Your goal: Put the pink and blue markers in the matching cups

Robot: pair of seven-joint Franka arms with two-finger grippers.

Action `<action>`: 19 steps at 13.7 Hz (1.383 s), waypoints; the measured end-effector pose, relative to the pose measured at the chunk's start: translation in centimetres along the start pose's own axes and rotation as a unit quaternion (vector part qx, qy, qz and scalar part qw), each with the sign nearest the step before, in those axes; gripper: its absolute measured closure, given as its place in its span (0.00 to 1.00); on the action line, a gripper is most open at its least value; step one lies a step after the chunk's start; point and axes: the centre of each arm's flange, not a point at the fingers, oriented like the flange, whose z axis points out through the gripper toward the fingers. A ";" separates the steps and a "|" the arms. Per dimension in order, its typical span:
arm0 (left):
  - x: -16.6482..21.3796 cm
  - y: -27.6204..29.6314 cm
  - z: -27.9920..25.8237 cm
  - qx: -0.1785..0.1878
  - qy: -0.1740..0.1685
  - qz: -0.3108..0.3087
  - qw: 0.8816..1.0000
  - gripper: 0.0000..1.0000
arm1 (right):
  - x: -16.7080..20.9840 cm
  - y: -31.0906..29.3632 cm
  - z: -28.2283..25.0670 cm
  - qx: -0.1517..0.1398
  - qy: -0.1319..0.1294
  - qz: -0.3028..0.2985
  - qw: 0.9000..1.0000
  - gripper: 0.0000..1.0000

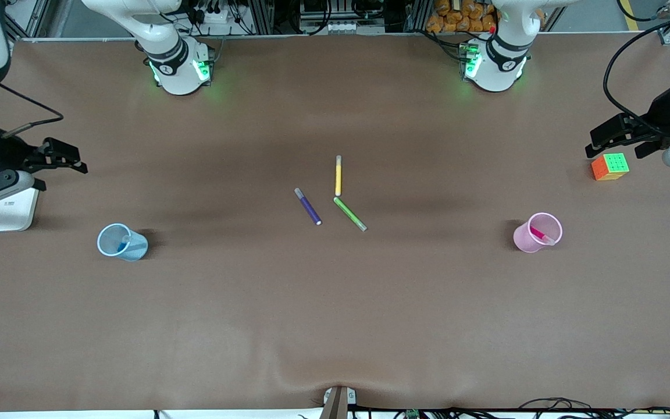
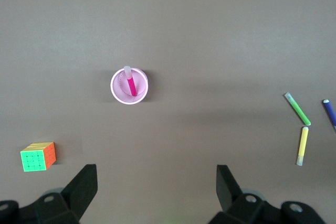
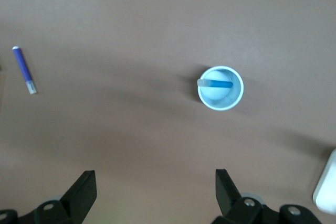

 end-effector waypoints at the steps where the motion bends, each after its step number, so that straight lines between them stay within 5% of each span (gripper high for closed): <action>1: 0.0 -0.1 0.0 0.000 0.000 0.000 1.000 0.00 | 0.1 -0.8 -0.7 -0.012 -0.002 0.023 1.000 0.00; 7: 0.3 -0.3 0.4 0.001 -0.004 -0.001 1.000 0.00 | -1.0 -0.4 -4.9 -0.027 0.001 0.121 0.992 0.00; 12: 0.4 -1.8 0.0 0.012 0.001 0.009 1.000 0.00 | -3.1 2.9 -7.4 -0.010 0.002 0.189 0.982 0.00; 19: 0.4 -4.0 -0.2 0.013 0.002 -0.006 1.000 0.00 | -3.2 2.6 -7.6 -0.004 -0.004 0.201 0.980 0.00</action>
